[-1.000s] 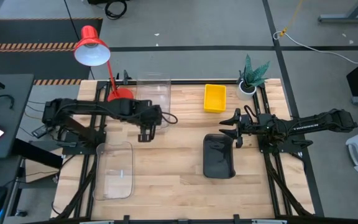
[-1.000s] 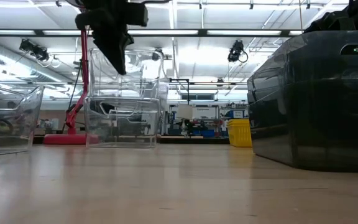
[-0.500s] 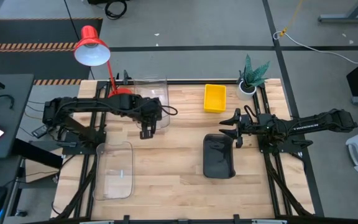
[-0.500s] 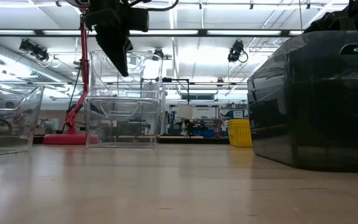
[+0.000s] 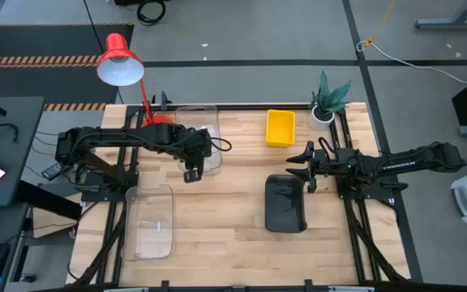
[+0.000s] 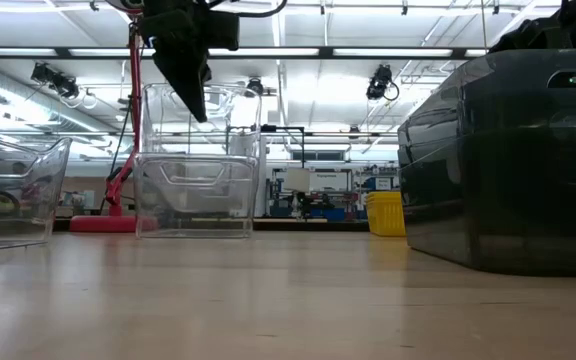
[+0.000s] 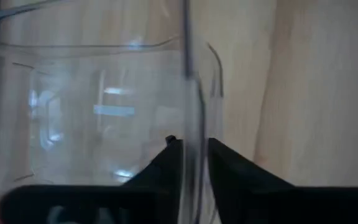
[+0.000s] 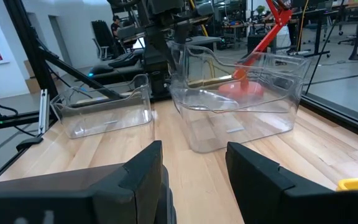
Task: Stack baskets by color
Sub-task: Stack the right transparent bin on the top transparent bin, then stack the bottom transparent bin on the transparent bins
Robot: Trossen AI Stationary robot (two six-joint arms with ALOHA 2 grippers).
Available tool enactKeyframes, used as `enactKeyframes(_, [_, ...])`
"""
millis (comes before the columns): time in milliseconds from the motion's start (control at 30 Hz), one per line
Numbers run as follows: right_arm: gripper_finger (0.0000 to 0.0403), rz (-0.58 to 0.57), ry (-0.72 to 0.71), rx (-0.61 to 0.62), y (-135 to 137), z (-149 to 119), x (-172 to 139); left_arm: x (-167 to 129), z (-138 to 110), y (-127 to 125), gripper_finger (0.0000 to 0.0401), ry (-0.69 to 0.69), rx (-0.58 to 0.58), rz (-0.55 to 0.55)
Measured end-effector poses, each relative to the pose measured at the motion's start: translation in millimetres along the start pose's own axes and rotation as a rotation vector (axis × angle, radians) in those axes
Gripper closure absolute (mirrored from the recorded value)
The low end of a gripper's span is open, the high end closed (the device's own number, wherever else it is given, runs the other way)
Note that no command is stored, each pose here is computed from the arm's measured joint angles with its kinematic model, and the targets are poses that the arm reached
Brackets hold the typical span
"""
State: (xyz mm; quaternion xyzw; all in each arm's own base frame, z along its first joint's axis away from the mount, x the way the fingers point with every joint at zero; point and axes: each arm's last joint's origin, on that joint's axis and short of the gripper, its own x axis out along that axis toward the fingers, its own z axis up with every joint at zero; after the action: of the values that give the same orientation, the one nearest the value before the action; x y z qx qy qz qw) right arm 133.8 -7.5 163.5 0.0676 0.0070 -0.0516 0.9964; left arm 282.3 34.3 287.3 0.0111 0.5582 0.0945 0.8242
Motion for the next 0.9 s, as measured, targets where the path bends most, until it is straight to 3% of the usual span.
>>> enactKeyframes(233, [0.0220,0.000,0.000,0.000,0.0,0.0,0.0,-2.0,0.7,-2.1,0.0243,-0.007,-0.017,0.037])
enactKeyframes(400, [0.0220,0.000,0.000,0.000,0.0,0.0,0.0,-8.1,3.2,-14.4,0.0216,-0.034,0.024,0.127])
enactKeyframes(500, [0.0220,0.000,0.000,0.000,0.0,0.1,0.0,-9.5,1.5,-23.8,0.0207,-0.030,0.037,0.125])
enactKeyframes(600, [0.0220,0.001,0.000,0.000,0.0,0.0,0.0,-11.6,-1.0,-37.3,0.0204,-0.022,0.056,0.079])
enactKeyframes(700, [0.0220,0.000,0.000,0.000,0.0,0.0,0.0,-14.0,-5.1,-53.4,0.0210,0.000,0.061,-0.035])
enactKeyframes(900, [0.0220,0.000,0.000,0.000,0.0,0.0,0.0,-19.6,-17.6,-78.0,0.0232,0.106,-0.039,-0.182])
